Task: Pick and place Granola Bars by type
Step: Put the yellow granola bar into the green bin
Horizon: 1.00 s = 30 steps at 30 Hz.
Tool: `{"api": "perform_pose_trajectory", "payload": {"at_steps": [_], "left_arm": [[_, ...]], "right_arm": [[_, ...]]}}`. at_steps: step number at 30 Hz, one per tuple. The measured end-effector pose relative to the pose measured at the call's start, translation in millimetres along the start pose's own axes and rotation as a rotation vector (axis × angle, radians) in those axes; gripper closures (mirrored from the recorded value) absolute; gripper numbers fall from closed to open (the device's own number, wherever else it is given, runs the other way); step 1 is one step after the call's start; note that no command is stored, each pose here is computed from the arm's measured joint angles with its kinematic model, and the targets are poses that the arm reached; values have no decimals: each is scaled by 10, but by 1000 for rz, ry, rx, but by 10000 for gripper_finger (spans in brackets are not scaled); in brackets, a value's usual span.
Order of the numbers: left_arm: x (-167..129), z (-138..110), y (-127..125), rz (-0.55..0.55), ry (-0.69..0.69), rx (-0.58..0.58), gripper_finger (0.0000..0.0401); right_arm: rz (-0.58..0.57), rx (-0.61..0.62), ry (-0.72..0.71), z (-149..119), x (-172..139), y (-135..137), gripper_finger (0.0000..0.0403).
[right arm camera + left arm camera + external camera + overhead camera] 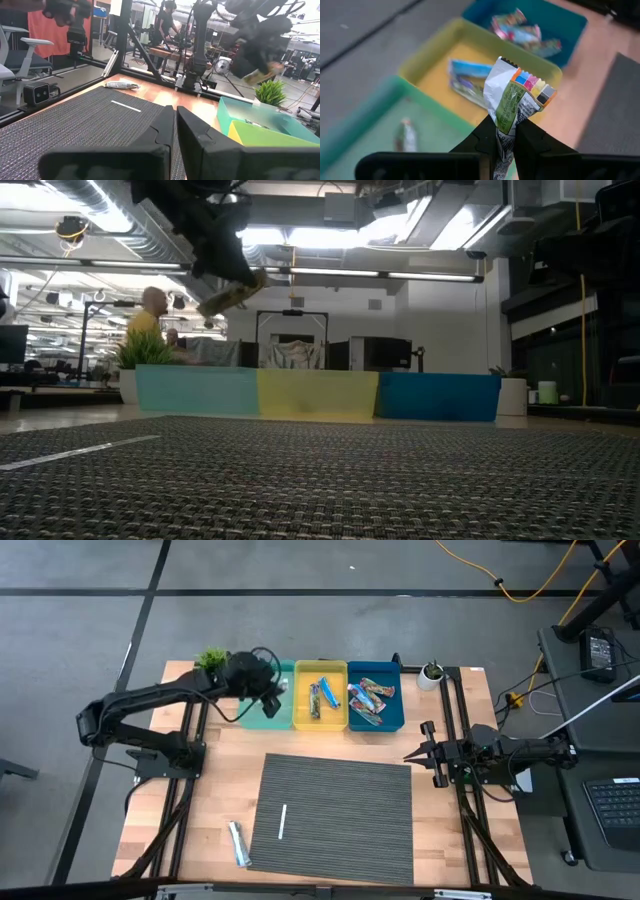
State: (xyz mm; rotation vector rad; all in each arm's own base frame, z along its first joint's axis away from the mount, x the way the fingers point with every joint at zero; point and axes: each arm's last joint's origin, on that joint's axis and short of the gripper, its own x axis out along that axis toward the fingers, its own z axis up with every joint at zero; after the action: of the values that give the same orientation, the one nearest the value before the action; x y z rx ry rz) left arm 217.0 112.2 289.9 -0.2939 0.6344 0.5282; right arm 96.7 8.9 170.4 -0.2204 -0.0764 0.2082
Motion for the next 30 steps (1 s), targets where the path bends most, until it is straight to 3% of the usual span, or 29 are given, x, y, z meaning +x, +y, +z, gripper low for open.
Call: {"api": "perform_pose_trajectory", "payload": {"at_steps": [6,12,21,30], "left_arm": [[-125,197,149,116,-57,26,367],[-83,205,349,181,-33,-28,368],[509,84,775,293,134,-63,368],[921,-96,980,296,253,-95,368]], "right_arm": [[0,0,0,0,0,0,377],[0,0,0,0,0,0,377],[0,0,0,0,0,0,377],[0,0,0,0,0,0,377]]}}
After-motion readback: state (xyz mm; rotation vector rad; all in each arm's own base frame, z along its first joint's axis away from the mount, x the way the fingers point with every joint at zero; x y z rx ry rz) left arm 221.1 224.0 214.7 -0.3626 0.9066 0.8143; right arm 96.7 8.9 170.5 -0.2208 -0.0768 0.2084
